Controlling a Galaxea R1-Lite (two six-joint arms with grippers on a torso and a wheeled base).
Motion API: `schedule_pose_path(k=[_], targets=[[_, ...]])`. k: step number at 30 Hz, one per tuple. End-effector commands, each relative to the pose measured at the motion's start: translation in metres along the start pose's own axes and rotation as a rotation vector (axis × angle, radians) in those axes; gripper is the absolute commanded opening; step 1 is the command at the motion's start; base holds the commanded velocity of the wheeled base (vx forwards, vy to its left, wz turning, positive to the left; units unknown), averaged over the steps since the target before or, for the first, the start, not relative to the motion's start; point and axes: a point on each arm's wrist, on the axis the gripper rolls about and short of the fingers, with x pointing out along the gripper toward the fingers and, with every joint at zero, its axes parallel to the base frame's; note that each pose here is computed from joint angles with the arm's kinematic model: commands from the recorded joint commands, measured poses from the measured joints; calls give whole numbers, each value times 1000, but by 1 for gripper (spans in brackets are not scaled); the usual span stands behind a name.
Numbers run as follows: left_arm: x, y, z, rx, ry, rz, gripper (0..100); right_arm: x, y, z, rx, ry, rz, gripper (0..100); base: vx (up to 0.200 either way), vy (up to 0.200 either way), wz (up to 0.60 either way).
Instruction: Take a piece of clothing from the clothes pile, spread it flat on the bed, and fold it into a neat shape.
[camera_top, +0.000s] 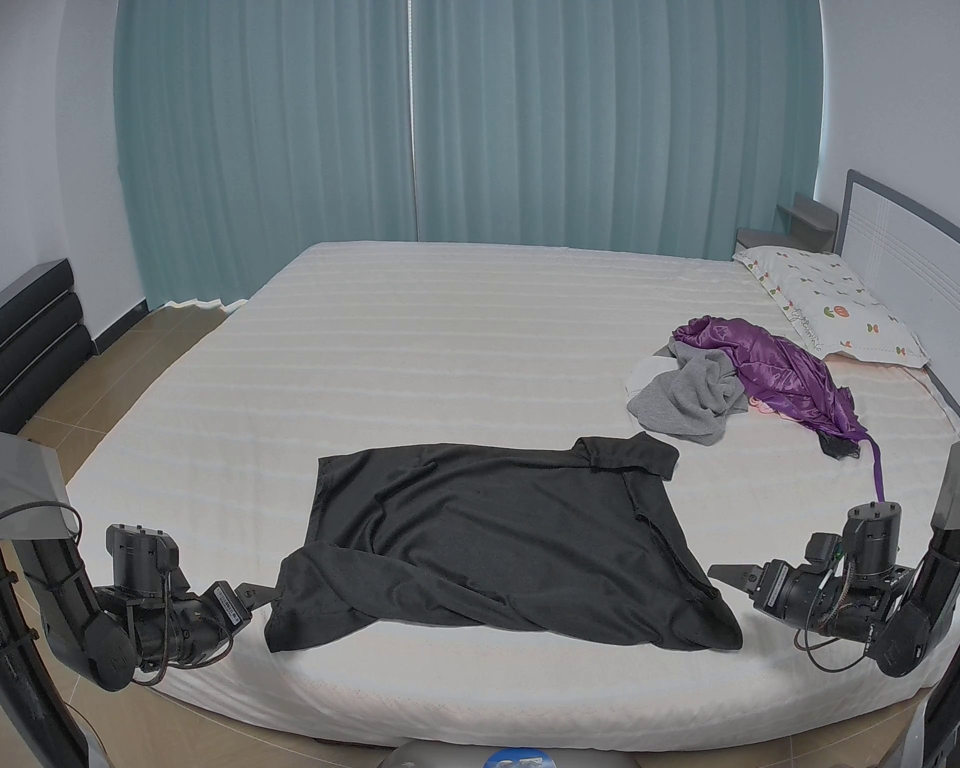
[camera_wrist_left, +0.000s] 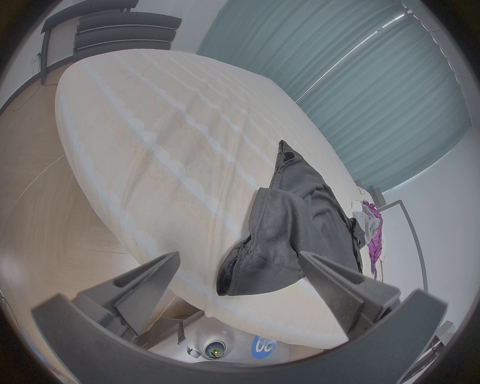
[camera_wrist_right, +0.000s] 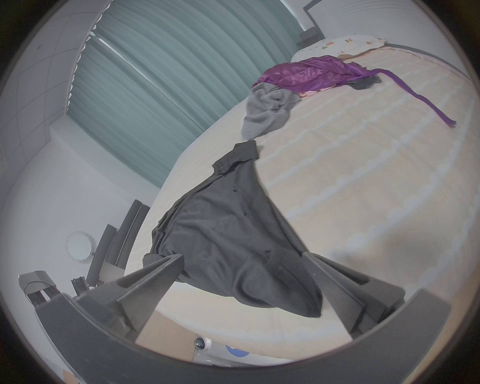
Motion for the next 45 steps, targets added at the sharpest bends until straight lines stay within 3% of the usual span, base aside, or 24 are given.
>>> schedule_pose_path(k=[1, 8, 16, 17, 21, 30, 37, 38, 40, 45], targets=[[0, 0, 0, 0, 0, 0, 100, 21, 10, -3, -32, 30, 32, 100, 0, 0, 0], [0, 0, 0, 0, -3, 0, 100, 57, 1, -3, -57, 35, -43, 100, 0, 0, 0], [0, 0, 0, 0, -3, 0, 100, 78, -11, -9, -157, 77, -110, 100, 0, 0, 0], [0, 0, 0, 0, -3, 0, 100, 79, -12, -8, -168, 72, -119, 0, 0, 0, 0], [0, 0, 0, -1, 0, 2, 100, 85, -15, -4, -177, 30, -166, 0, 0, 0, 0], [0, 0, 0, 0, -2, 2, 100, 64, -49, 20, -79, -45, -256, 0, 0, 0, 0], [0, 0, 0, 1, 0, 2, 100, 55, -60, 20, -20, -17, -234, 0, 0, 0, 0], [0, 0, -1, 0, 1, 3, 100, 56, -62, 22, -7, -29, -234, 100, 0, 0, 0], [0, 0, -1, 0, 1, 3, 100, 55, -63, 25, 2, -38, -234, 100, 0, 0, 0], [0, 0, 0, -1, -1, 3, 100, 57, -46, 44, -4, -115, -119, 100, 0, 0, 0]])
